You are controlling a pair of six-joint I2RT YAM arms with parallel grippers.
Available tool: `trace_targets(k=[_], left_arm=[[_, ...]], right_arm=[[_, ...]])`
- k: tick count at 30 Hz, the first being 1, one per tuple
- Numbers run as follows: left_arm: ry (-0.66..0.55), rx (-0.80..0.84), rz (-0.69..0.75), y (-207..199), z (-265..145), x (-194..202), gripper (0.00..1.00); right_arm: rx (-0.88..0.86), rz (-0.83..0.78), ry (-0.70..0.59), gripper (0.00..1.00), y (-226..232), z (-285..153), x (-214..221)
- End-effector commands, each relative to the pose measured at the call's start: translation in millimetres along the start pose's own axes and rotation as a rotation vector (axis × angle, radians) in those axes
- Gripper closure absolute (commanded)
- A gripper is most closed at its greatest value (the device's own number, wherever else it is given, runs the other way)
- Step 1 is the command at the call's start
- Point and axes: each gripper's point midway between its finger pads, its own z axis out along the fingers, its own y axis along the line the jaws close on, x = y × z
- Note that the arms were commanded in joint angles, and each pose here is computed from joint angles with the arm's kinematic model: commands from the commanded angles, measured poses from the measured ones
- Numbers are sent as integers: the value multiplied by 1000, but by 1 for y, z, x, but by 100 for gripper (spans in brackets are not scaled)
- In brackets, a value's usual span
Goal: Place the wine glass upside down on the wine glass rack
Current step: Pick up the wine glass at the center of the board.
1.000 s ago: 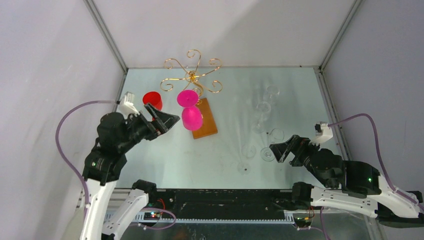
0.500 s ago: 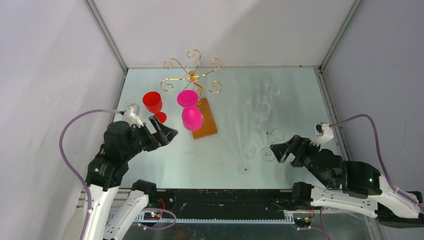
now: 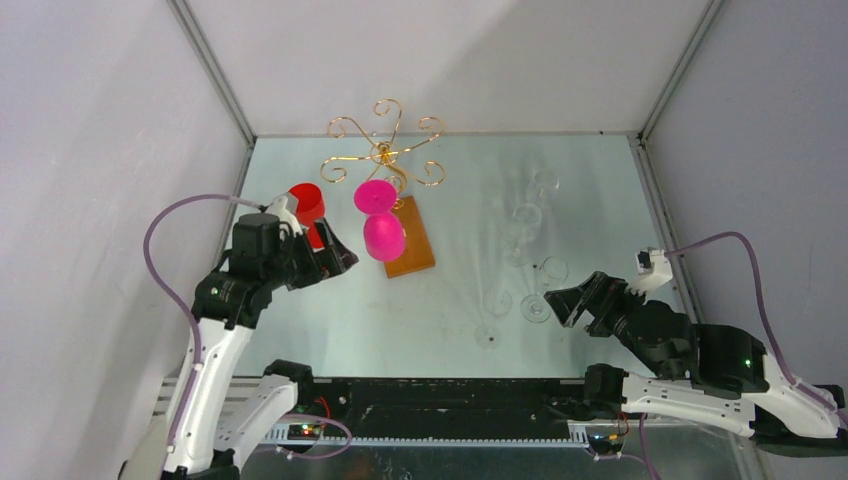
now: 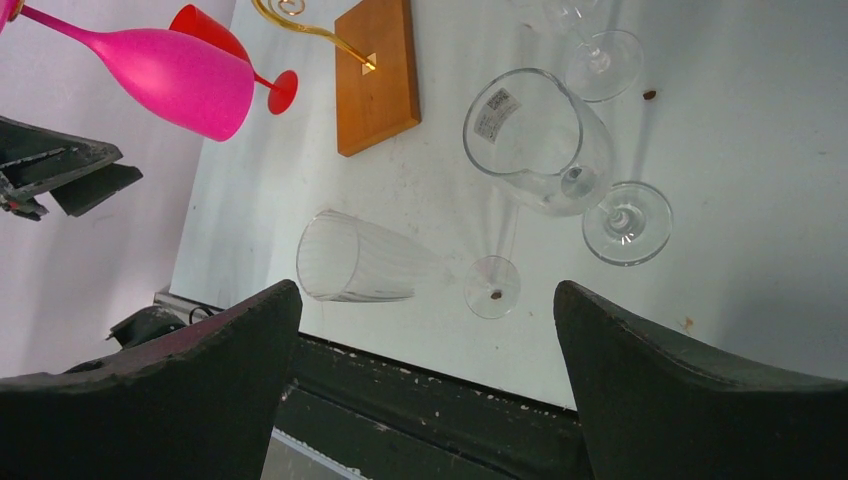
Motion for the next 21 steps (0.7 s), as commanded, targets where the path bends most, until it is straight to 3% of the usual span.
trace_targets(k=[1, 12, 21], left_arm=[[-56, -79, 38, 11, -4, -24, 0], [-84, -137, -27, 20, 13, -58, 4], [-126, -125, -185, 45, 23, -98, 7]], right_arm=[[10, 22, -23, 0, -4, -1, -4], [28, -1, -37, 1, -7, 1, -6], [47, -37, -41, 1, -7, 5, -5]])
